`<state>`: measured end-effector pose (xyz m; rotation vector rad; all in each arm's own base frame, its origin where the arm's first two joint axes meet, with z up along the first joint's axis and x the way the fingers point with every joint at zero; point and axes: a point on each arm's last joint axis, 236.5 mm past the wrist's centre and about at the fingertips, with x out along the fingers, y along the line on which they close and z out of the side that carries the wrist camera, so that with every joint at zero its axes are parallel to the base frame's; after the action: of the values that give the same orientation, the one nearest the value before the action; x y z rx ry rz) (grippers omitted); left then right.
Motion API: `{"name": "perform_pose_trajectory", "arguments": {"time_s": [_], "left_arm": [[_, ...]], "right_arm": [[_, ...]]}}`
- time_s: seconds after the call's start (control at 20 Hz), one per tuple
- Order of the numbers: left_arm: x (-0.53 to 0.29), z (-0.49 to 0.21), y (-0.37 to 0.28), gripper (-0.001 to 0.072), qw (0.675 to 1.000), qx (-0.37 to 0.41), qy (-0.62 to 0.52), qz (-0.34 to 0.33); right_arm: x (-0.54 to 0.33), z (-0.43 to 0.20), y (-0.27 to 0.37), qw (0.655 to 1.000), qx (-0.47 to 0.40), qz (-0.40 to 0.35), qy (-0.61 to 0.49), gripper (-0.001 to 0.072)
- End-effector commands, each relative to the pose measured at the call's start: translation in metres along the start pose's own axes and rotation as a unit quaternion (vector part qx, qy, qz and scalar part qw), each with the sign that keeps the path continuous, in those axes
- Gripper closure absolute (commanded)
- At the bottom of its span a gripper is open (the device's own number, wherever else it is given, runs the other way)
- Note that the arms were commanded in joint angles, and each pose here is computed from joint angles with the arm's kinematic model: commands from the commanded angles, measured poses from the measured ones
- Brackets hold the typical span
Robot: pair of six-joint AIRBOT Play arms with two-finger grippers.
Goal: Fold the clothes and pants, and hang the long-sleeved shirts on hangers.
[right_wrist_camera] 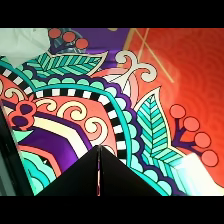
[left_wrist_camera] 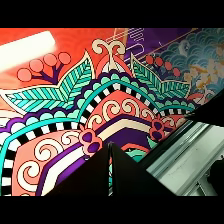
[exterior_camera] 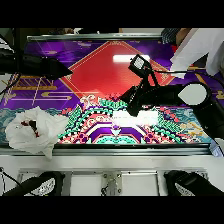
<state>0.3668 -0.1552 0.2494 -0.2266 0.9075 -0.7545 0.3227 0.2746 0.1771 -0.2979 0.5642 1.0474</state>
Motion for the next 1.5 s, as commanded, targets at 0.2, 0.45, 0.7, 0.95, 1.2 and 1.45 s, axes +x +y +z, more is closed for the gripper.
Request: {"name": "perform_pose_trajectory", "arguments": {"time_s": [0.2,0.45,0.7,0.95,1.2,1.45], "left_arm": [[0.000,0.000,0.000,0.0692,1.000,0.000,0.000,0.000],[-0.003,-0.002,0.025,0.0655,0.999,0.005,0.004,0.049],[-0.055,-0.101,0.169,0.0000,0.911,-0.124,0.138,0.367],[-0.030,-0.227,0.243,0.0000,0.849,-0.174,0.206,0.454],[0.001,-0.287,0.253,0.0000,0.844,-0.262,0.205,0.421],[0.034,-0.293,0.243,0.0220,0.862,-0.293,0.179,0.373]], "right_arm": [[0.000,0.000,0.000,1.000,0.001,0.000,0.000,0.0690],[0.000,0.000,0.000,1.000,0.001,0.000,0.001,0.0690],[0.000,0.000,0.000,1.000,0.001,0.000,0.000,0.0690],[0.000,0.000,0.000,1.000,0.001,0.000,0.000,0.0690],[0.000,0.000,0.000,1.000,0.001,0.000,0.000,0.0690],[0.000,0.000,0.000,1.000,0.001,0.001,0.000,0.0690]]}}
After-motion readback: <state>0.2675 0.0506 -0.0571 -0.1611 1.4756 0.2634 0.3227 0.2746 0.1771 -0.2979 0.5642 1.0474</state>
